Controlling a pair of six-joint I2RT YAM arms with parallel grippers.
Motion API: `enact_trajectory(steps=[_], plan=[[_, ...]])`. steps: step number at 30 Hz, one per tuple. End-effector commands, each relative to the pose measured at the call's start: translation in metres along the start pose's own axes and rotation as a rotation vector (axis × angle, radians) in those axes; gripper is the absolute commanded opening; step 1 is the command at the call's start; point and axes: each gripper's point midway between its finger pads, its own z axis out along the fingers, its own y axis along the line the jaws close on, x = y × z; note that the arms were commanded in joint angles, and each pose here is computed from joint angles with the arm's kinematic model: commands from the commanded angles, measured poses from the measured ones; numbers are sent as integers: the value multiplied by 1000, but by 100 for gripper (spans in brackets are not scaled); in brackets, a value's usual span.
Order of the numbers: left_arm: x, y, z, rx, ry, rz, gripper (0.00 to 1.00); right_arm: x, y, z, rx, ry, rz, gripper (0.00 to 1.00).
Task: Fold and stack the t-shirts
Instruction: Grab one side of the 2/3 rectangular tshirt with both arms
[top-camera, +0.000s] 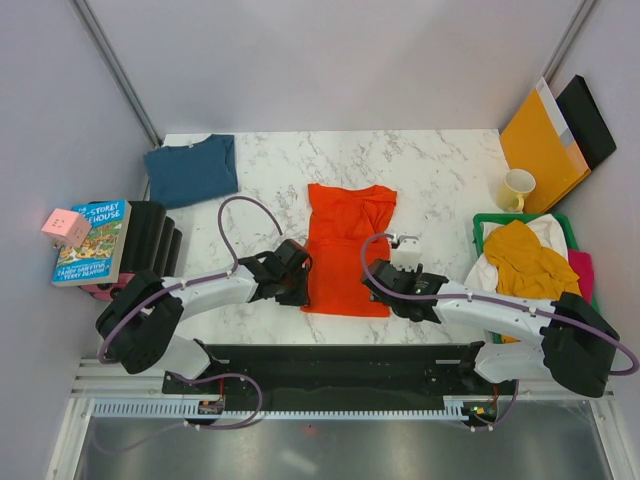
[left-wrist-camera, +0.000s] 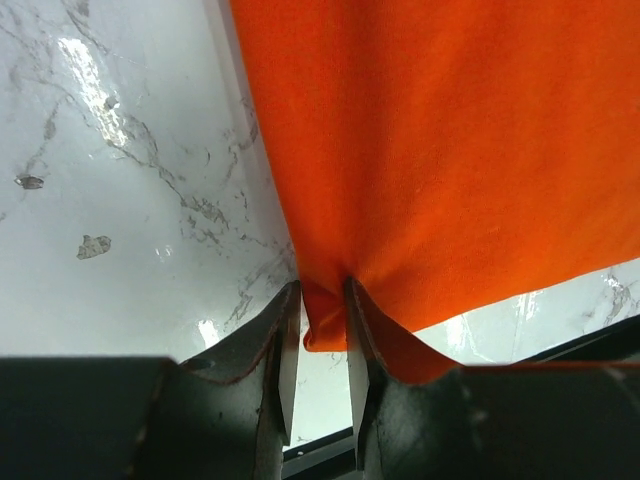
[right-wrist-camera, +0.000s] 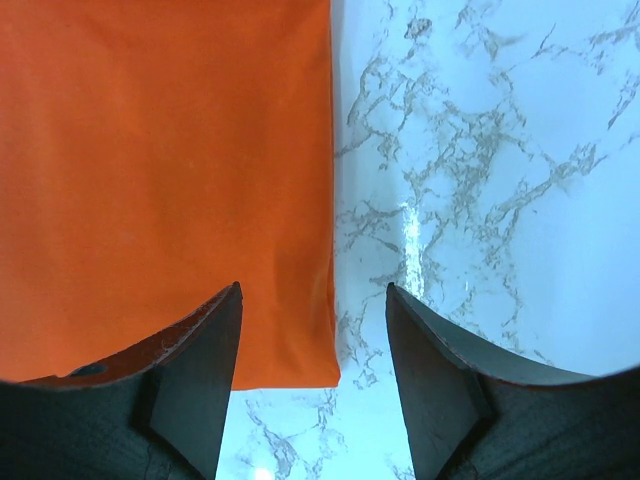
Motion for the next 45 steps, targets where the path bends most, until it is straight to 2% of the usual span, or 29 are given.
enact_trajectory(steps=[1,11,13,14,15,16,19,21,22,23,24,25,30,37,45], plan=[[11,-2,3,17,29,-41,31,11,-7,-2,18,3,42,67],[17,1,6,14,41,-59,26,62,-8,2,10,92,24,65],[17,-1,6,19,43,-63,25,67,-9,4,18,98,24,61],[17,0,7,19,45,-61,23,68,-9,4,19,99,23,58],[19,0,7,18,48,-63,21,70,-11,5,23,103,25,47],[19,0,6,18,46,-64,18,71,-11,4,23,104,25,42],[19,0,6,18,45,-66,14,74,-13,4,24,110,29,36],[20,1,6,17,44,-66,12,76,-16,5,30,108,38,25],[21,1,6,16,46,-66,8,76,-17,5,30,109,48,20],[21,2,6,16,46,-66,6,78,-18,5,33,114,46,7],[21,2,5,16,43,-68,5,78,-18,4,34,115,45,0],[21,2,4,16,41,-69,2,78,-18,4,34,114,51,0],[14,-2,-6,38,-7,-65,2,64,-8,-8,19,63,21,0],[-19,-22,-46,84,-137,-30,2,12,12,-33,11,-109,-14,0],[-61,-40,-80,95,-259,-19,2,-42,29,-56,-10,-225,-29,0]])
